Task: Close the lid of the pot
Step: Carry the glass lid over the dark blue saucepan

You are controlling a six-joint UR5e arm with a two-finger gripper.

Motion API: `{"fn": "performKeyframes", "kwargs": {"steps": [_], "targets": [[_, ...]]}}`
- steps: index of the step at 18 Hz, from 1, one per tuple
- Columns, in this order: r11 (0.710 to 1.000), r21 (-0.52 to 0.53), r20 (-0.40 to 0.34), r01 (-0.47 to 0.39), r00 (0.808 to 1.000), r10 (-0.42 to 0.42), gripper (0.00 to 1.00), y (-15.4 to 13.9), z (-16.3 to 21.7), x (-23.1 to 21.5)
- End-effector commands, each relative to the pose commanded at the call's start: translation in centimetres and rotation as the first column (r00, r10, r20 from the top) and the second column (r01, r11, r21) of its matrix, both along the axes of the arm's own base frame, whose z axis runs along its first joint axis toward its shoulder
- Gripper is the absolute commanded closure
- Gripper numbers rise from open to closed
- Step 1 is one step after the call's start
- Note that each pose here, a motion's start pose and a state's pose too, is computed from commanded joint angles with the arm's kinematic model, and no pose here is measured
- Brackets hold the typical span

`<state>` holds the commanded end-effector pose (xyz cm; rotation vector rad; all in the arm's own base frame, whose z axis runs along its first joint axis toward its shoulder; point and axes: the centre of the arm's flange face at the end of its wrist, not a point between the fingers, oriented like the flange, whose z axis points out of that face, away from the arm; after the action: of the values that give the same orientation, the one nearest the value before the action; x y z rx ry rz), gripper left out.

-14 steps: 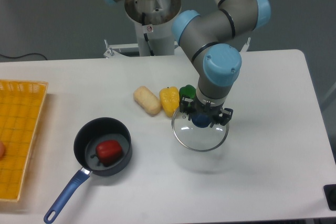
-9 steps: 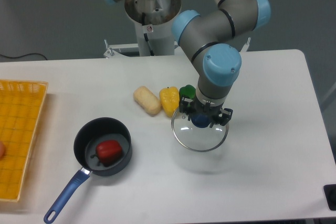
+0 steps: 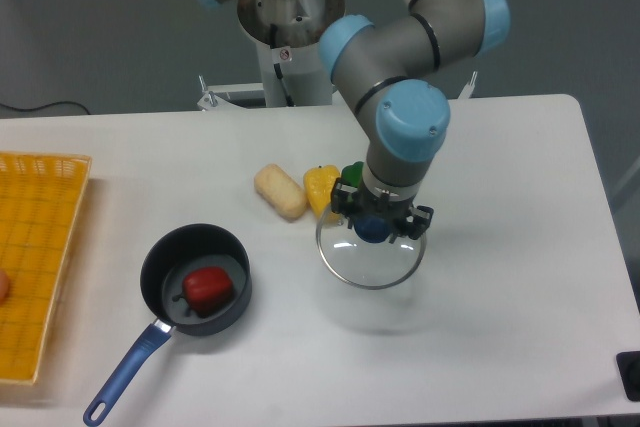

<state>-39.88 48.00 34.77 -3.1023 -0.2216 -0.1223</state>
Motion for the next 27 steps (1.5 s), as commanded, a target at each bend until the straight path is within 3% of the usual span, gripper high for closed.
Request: {"fn": "performKeyframes", "kwargs": {"steps": [18,27], "targets": [[0.995,-0.038,-0.049,0.088,0.995,-0.09,0.48,8.2,0.9,11.0],[0.988,-0.061,-0.044,0.14,0.989,-0.143,0.48,12.0,-1.6,15.7]]}}
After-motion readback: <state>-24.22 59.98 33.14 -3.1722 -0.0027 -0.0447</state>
